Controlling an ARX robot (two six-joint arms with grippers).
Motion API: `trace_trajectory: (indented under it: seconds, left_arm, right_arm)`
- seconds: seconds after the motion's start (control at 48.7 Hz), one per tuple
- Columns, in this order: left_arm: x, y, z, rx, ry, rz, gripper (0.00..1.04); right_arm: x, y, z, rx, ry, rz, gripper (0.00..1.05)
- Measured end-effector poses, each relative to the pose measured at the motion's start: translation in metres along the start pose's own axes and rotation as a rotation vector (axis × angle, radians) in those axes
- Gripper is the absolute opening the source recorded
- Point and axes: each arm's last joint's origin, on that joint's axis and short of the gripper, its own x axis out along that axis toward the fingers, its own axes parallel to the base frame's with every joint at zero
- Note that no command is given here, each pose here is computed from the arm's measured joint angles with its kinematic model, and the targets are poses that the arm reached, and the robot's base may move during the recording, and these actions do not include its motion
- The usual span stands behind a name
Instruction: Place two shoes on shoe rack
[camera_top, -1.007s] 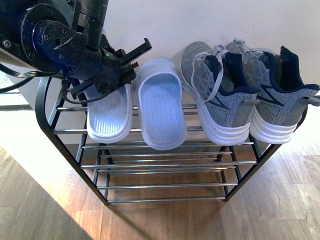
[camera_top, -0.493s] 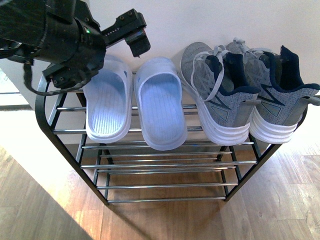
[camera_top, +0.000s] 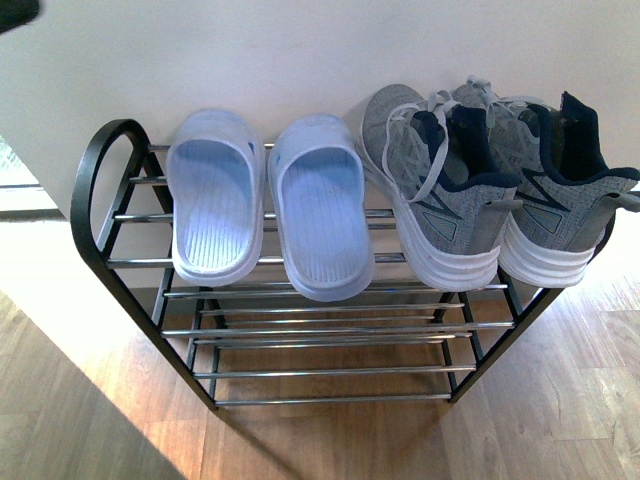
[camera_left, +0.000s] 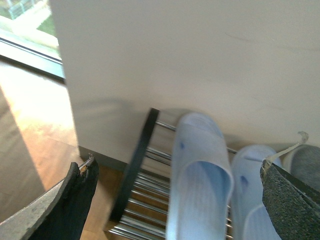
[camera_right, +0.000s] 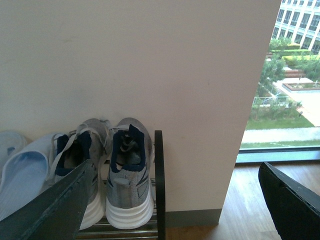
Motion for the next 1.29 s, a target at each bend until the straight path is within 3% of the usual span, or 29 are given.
trace_trajectory:
  seconds: [0.123,0.267,0.349,0.411,0.534,0.802,1.295]
  left_arm:
    - [-0.022,0.019,0.002,0.000,-0.036,0.054,0.95]
    - [-0.030,0.022,0.006,0.002,-0.071,0.037,0.95]
    - [-0.032,0.031,-0.002,0.115,-0.198,-0.138,0.79]
    - [-0.040,0.040,-0.007,0.224,-0.291,-0.182,0.66]
    - [-0.055,0.056,-0.009,0.303,-0.353,-0.169,0.41]
    - [-0.072,0.076,-0.022,0.334,-0.345,-0.166,0.01]
    - [-0.093,0.102,-0.038,0.340,-0.349,-0.163,0.01]
  right_arm:
    - [0.000,0.000,0.000,0.000,0.000,0.000,0.96]
    - [0.000,0.000,0.000,0.000,0.000,0.000,0.96]
    - [0.000,0.000,0.000,0.000,0.000,0.000,0.96]
    - [0.000,0.000,0.000,0.000,0.000,0.000,0.96]
    - [0.000,0.000,0.000,0.000,0.000,0.000,0.96]
    - [0.000,0.000,0.000,0.000,0.000,0.000,0.96]
    - [0.000,0.000,0.000,0.000,0.000,0.000,0.96]
